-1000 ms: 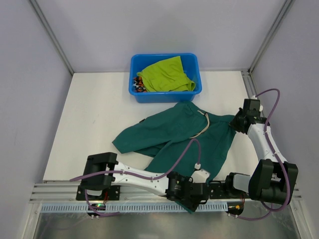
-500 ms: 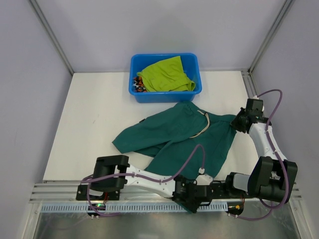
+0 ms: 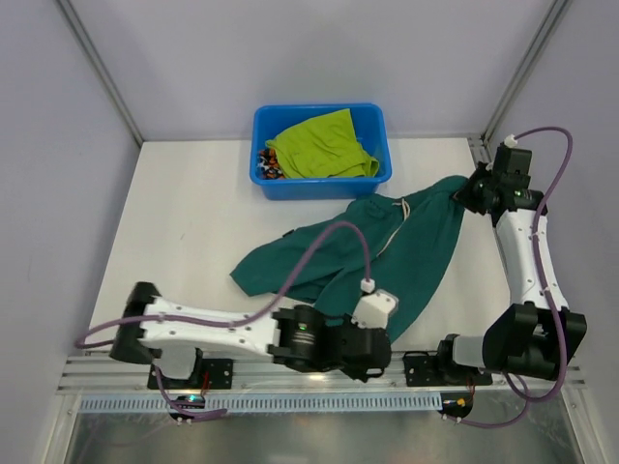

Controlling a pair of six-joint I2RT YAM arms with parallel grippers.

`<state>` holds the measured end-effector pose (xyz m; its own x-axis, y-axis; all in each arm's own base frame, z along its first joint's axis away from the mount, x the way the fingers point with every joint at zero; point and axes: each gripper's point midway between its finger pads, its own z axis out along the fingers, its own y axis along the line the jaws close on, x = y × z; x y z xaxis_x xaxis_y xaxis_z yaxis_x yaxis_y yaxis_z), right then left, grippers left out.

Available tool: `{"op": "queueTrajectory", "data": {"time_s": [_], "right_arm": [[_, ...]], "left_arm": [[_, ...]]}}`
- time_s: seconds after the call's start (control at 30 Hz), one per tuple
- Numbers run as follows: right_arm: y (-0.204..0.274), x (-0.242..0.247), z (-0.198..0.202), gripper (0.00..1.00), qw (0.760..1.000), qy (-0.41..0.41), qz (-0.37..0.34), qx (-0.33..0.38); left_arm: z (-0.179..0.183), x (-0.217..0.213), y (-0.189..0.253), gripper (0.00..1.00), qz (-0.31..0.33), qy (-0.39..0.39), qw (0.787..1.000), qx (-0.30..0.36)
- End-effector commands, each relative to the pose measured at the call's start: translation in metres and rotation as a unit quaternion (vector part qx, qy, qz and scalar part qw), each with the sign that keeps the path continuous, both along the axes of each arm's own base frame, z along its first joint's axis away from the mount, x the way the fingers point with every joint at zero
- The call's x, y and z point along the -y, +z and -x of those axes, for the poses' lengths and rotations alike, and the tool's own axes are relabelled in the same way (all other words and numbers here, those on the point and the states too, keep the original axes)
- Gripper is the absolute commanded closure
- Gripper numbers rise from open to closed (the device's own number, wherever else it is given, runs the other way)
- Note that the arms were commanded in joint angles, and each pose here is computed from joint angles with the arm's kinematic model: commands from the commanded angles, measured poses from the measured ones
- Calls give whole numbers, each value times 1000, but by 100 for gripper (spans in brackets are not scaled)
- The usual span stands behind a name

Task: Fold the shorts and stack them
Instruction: Flatten out the shorts at the center of the board.

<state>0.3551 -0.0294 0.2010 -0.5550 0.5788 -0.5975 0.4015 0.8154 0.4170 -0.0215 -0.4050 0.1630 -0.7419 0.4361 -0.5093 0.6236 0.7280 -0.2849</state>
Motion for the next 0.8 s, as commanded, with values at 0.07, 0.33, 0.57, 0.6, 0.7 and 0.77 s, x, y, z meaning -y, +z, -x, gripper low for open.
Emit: {"op": "queueTrajectory", "data": {"time_s": [0.07, 0.33, 0.57, 0.6, 0.7, 0.77], "right_arm": [[55, -12, -8, 96, 999, 20, -5, 46], [112, -5, 19, 97, 992, -20, 14, 127], [195, -116, -72, 96, 930, 136, -165, 300], [243, -129, -81, 96, 910, 156, -175, 342], [321, -215, -98, 97, 853, 266, -212, 395], [356, -263, -86, 96, 824, 322, -227, 407]], "left_arm": [[-59, -63, 89, 100, 14, 80, 991, 109], [-96, -110, 132, 100, -14, 157, 969, 189], [-245, -220, 181, 100, -130, 355, 871, 314], [-276, -251, 204, 100, -117, 425, 837, 324], [-305, -304, 256, 100, -89, 496, 787, 357], [-310, -347, 294, 100, -67, 541, 752, 371]]}}
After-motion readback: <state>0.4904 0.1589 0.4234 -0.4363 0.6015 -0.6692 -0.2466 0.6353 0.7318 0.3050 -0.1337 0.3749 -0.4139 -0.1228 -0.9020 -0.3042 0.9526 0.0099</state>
